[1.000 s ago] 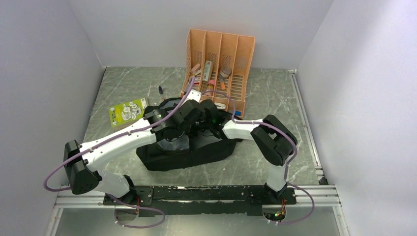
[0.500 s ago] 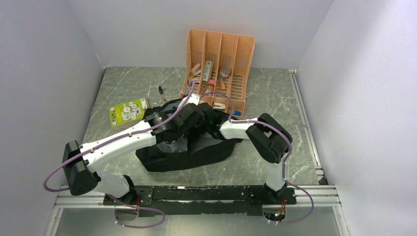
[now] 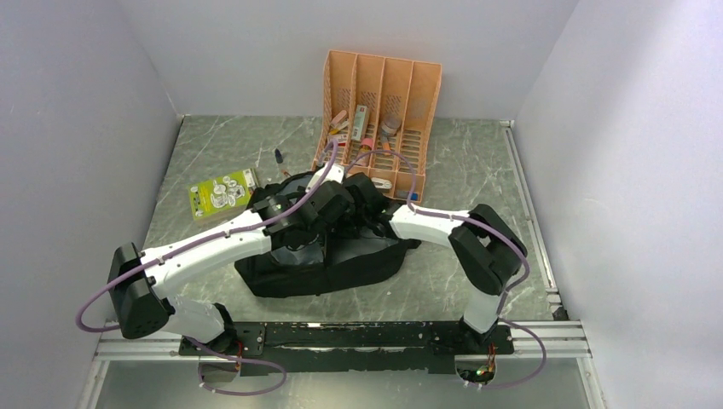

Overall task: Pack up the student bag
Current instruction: Place the book in the student bag, then move the student bag to the center of the board, then adjust the book at the center of the board.

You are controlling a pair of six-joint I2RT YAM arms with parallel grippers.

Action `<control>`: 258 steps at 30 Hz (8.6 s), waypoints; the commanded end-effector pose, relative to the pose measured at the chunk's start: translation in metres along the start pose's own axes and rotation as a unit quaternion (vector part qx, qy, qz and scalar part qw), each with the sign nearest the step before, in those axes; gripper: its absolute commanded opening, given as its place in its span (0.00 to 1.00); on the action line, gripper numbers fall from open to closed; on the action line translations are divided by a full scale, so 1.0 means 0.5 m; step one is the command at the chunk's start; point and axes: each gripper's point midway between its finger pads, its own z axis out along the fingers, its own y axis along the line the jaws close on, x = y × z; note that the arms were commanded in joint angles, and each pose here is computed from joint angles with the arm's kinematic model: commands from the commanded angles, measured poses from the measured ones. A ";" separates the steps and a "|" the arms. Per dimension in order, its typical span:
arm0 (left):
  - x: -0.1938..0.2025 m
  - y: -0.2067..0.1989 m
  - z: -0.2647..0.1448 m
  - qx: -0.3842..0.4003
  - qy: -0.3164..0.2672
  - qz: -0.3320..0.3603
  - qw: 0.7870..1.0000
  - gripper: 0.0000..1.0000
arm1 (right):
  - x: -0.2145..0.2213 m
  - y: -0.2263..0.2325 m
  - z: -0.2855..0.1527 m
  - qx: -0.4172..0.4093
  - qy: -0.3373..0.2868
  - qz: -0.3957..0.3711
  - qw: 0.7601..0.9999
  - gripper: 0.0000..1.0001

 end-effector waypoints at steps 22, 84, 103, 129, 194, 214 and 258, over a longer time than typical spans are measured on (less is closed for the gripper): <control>-0.002 -0.019 0.004 0.037 -0.014 -0.031 0.999 0.26 | -0.168 -0.059 -0.317 0.160 -0.284 -0.038 0.945 0.89; 0.126 0.641 0.273 -0.224 0.024 -0.467 0.855 0.64 | -0.171 -0.046 -0.386 0.103 -0.206 -0.186 0.955 1.00; 0.223 0.550 0.321 -0.147 0.055 -0.496 0.854 0.66 | -0.117 -0.056 -0.335 0.067 -0.138 -0.169 0.974 1.00; 0.212 0.424 0.249 -0.065 0.069 -0.466 0.880 0.66 | -0.100 0.002 -0.094 -0.031 -0.067 -0.073 0.995 0.95; 0.230 0.607 0.275 -0.219 0.114 -0.487 0.838 0.89 | -0.329 0.137 -0.166 -0.009 -0.206 -0.185 0.961 0.64; 0.271 0.622 0.298 -0.266 0.082 -0.514 0.811 0.84 | -0.242 0.163 0.267 -0.076 -0.074 -0.172 0.979 0.73; 0.323 0.593 0.293 -0.387 0.118 -0.391 0.827 0.81 | -0.201 0.110 0.378 -0.078 -0.057 -0.163 0.982 0.67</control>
